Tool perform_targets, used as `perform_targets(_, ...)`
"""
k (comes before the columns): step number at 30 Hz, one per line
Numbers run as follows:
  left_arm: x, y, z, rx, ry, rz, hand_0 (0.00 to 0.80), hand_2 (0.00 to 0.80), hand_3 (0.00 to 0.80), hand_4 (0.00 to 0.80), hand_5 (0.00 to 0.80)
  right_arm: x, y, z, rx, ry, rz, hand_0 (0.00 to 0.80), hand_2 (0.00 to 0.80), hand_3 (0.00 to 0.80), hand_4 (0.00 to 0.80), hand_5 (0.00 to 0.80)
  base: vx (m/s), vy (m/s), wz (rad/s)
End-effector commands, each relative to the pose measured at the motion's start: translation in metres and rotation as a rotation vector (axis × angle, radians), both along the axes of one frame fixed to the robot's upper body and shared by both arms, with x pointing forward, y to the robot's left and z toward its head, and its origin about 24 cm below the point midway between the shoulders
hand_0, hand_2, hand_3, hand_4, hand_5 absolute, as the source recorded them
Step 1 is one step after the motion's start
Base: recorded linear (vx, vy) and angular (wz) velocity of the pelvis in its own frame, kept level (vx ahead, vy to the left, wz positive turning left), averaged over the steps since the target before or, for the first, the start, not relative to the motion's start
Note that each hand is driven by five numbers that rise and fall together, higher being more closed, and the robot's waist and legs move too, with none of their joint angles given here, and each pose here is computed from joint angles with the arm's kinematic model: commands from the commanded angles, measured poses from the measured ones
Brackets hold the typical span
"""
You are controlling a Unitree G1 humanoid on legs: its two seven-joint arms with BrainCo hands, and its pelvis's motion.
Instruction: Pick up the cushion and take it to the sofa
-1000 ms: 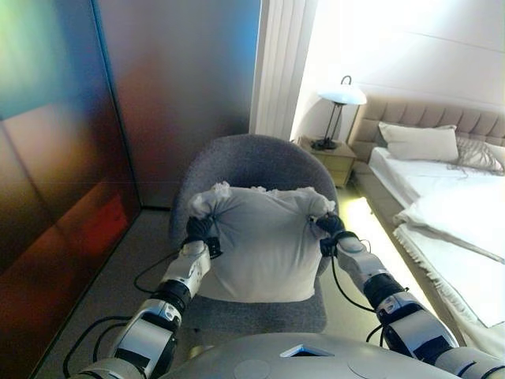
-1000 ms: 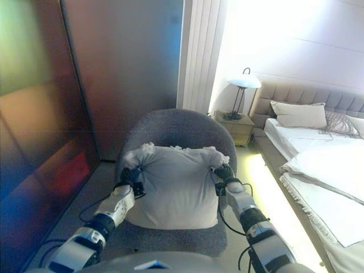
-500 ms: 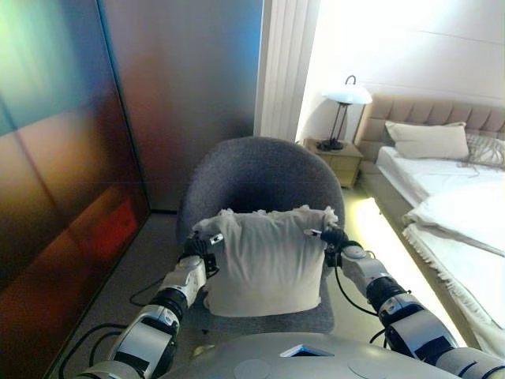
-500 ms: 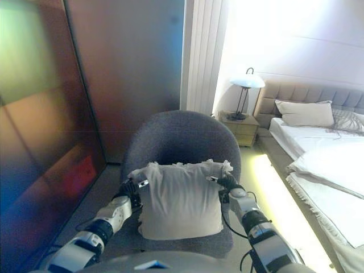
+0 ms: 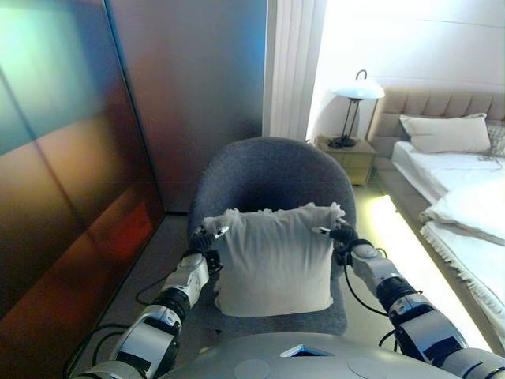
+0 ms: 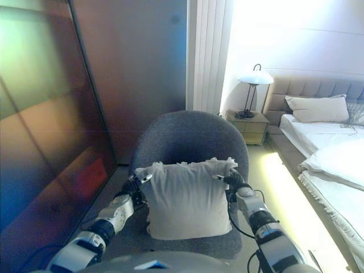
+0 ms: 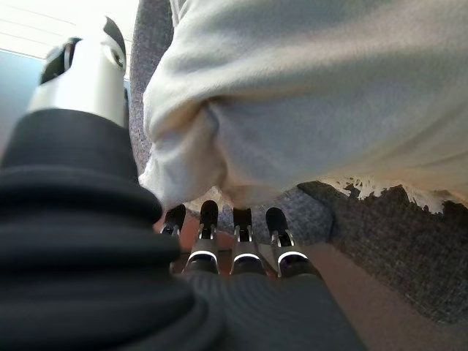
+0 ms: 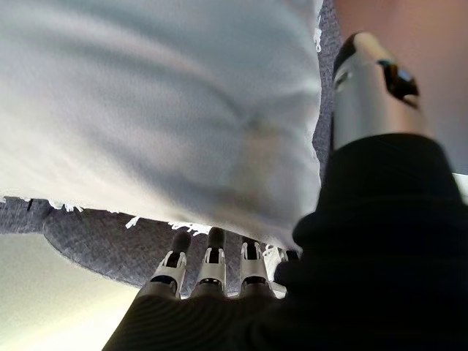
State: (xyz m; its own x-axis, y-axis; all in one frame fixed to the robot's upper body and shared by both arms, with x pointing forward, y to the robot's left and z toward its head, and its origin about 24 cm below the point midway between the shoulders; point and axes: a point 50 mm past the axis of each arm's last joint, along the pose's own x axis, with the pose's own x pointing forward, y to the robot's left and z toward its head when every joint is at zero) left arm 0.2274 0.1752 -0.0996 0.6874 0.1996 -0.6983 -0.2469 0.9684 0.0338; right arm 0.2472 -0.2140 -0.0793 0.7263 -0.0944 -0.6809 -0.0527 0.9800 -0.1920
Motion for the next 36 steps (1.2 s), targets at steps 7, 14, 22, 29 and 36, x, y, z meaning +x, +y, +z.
perform_targets(7,0.032,0.002,0.028,0.012,-0.173,0.001,0.0,0.0,0.0,0.0,0.0,0.033,-0.03,0.044,-0.057,-0.214,0.023,0.0,0.0,0.0,0.0,0.0,0.004,0.044,0.0)
perform_targets(14,0.044,0.003,0.038,0.01,-0.217,-0.028,0.0,0.0,0.0,0.0,0.0,0.042,-0.037,0.057,-0.09,-0.255,0.057,0.0,0.0,0.0,0.0,0.0,-0.042,0.087,0.0)
perform_targets(22,0.065,0.011,0.063,0.079,-0.348,-0.094,0.0,0.0,0.0,0.0,0.0,0.057,-0.053,0.081,-0.115,-0.341,0.066,0.0,0.0,0.0,0.0,0.0,-0.052,0.063,0.02)
perform_targets(29,0.08,0.017,0.083,0.101,-0.433,-0.096,0.0,0.0,0.0,0.0,0.0,0.073,-0.057,0.105,-0.104,-0.444,0.057,0.0,0.0,0.0,0.0,0.0,-0.082,0.041,0.05)
perform_targets(36,0.081,0.012,0.091,0.054,-0.512,-0.111,0.0,0.0,0.0,0.0,0.0,0.078,-0.054,0.119,-0.095,-0.517,0.093,0.0,0.0,0.0,0.0,0.0,-0.055,0.033,0.06)
